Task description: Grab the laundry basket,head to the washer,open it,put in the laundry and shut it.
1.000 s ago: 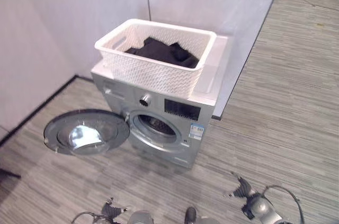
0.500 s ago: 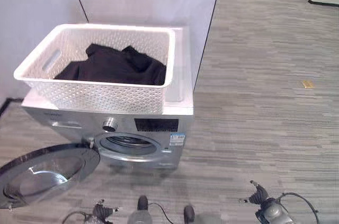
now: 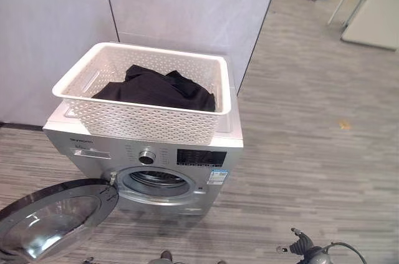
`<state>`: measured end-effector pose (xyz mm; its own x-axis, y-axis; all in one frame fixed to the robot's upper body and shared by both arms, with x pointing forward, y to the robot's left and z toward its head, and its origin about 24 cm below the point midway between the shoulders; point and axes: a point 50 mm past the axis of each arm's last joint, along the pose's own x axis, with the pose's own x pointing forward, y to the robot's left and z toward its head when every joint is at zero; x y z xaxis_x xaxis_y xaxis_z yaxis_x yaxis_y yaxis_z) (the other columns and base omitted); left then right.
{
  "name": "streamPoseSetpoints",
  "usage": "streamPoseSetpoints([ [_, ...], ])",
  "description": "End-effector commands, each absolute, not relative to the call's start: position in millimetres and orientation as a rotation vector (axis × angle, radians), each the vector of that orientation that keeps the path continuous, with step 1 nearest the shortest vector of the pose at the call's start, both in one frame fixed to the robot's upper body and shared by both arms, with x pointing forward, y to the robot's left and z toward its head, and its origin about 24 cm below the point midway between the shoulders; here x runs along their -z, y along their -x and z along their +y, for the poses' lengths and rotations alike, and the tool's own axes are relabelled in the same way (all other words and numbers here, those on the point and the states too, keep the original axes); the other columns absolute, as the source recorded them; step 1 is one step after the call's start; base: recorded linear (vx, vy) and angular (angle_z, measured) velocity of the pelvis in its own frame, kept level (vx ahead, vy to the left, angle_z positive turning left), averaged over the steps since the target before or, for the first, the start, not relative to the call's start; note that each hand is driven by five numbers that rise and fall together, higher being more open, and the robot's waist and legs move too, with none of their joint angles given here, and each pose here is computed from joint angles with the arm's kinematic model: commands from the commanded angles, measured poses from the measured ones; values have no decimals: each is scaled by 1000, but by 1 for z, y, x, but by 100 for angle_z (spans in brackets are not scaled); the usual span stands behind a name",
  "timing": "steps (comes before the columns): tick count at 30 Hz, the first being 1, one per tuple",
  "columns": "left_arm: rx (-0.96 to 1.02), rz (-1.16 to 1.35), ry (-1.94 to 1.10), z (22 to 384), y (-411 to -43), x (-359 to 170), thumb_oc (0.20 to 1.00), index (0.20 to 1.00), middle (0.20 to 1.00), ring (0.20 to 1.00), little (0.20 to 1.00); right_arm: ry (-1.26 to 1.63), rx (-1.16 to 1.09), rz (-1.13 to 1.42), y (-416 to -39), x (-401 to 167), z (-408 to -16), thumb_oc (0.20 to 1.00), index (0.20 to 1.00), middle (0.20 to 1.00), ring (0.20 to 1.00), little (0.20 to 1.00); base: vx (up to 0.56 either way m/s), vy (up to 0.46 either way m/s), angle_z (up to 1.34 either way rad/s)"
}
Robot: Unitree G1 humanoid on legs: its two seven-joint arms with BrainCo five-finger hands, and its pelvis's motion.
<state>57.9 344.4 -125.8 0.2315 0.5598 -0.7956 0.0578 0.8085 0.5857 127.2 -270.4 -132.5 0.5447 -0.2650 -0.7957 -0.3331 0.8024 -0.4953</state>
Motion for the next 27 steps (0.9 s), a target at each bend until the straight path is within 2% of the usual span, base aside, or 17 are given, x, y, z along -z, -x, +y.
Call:
streamPoseSetpoints([
  [1, -383, 1297, -627, 358, -59, 117, 1000, 1000, 1000, 1000, 1000, 705, 10, 922, -153, 114, -289, 1000, 1000, 1000, 1000, 1000, 19, 80, 4],
  [8, -422, 1212, -620, 357, -75, 114, 1000, 1000, 1000, 1000, 1000, 632, 135, 818, -167, 100, -292, 1000, 1000, 1000, 1000, 1000, -1, 64, 5],
  [14, -340, 1286, -585, 330, -57, 133, 1000, 1000, 1000, 1000, 1000, 634, 162, 731, -182, 86, -294, 1000, 1000, 1000, 1000, 1000, -22, 91, -4],
  [16, -281, 1338, -516, 302, -42, 148, 1000, 1000, 1000, 1000, 1000, 643, 145, 667, -198, 79, -285, 1000, 1000, 1000, 1000, 1000, -118, 165, -30],
  [23, -210, 1393, -481, 285, -29, 156, 1000, 1000, 1000, 1000, 1000, 686, 32, 677, -186, 87, -272, 1000, 1000, 1000, 1000, 1000, -46, -3, -13],
  [25, -211, 1412, -482, 283, -19, 157, 1000, 1000, 1000, 1000, 1000, 726, 23, 696, -179, 87, -282, 1000, 1000, 1000, 1000, 1000, 55, -108, 11],
  [27, -181, 1394, -483, 277, -25, 159, 1000, 1000, 1000, 1000, 1000, 733, 63, 719, -170, 85, -294, 1000, 1000, 1000, 1000, 1000, 43, -95, 21],
])
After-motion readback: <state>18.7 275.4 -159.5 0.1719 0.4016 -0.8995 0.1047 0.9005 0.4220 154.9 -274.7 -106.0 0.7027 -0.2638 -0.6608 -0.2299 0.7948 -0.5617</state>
